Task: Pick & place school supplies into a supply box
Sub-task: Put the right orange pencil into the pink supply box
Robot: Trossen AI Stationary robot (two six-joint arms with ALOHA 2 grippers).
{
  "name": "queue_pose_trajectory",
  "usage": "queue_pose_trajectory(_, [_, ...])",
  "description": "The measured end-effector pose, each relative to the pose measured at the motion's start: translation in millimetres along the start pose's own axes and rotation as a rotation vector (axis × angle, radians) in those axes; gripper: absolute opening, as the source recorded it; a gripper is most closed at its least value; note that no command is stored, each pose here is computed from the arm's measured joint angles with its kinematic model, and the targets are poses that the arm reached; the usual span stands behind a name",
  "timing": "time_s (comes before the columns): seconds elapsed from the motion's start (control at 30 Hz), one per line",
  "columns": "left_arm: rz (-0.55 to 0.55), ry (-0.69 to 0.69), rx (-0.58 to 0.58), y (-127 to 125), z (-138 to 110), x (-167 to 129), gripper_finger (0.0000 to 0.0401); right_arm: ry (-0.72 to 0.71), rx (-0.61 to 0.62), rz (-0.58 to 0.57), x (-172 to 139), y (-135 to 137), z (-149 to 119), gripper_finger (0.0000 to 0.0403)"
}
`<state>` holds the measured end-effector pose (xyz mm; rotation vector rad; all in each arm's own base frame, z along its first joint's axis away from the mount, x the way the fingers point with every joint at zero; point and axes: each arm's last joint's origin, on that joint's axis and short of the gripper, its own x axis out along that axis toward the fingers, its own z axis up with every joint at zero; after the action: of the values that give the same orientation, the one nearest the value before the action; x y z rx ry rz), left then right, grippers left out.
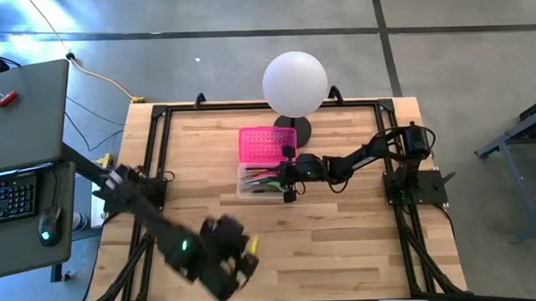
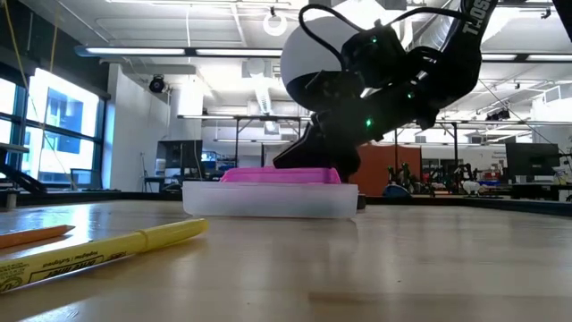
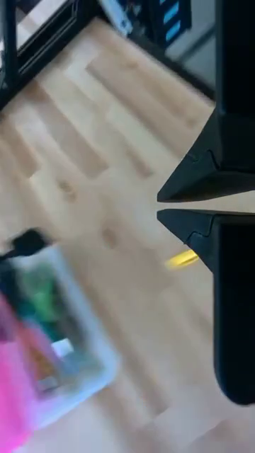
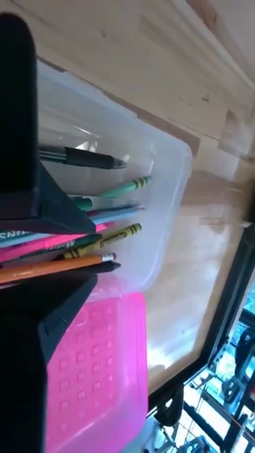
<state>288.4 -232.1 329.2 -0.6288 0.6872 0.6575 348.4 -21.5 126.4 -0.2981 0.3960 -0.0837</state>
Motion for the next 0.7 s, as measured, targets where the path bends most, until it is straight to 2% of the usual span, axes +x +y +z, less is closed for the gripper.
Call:
queue_pose_trajectory(0.13, [0.014, 0.053, -0.14, -8.1, -53.0, 3.5, 0.006, 0.011, -0.005, -0.029, -0.7, 1.1, 1.0, 0.0082])
queue_pose_trajectory(0.33, [0.078, 0.07, -0.269, -5.9, -110.2, 7.8, 0.006, 0.168, -0.085, -0.106, -16.5, 6.3, 7.5, 0.0082])
queue_pose_trajectory(0.43, [0.103, 0.059, -0.313, -3.3, -125.7, 9.9, 0.006, 0.216, -0.08, -0.119, -34.8, 9.0, 21.4, 0.0083])
queue_pose_trajectory(0.57, [0.148, 0.06, -0.358, 0.0, -138.1, 13.7, 0.006, 0.207, 0.089, -0.117, -53.3, 6.9, 36.2, 0.0083])
queue_pose_trajectory(0.7, [0.19, 0.077, -0.358, 1.2, -144.5, 19.4, 0.006, 0.209, 0.145, -0.158, -54.9, 1.8, 36.6, 0.0083])
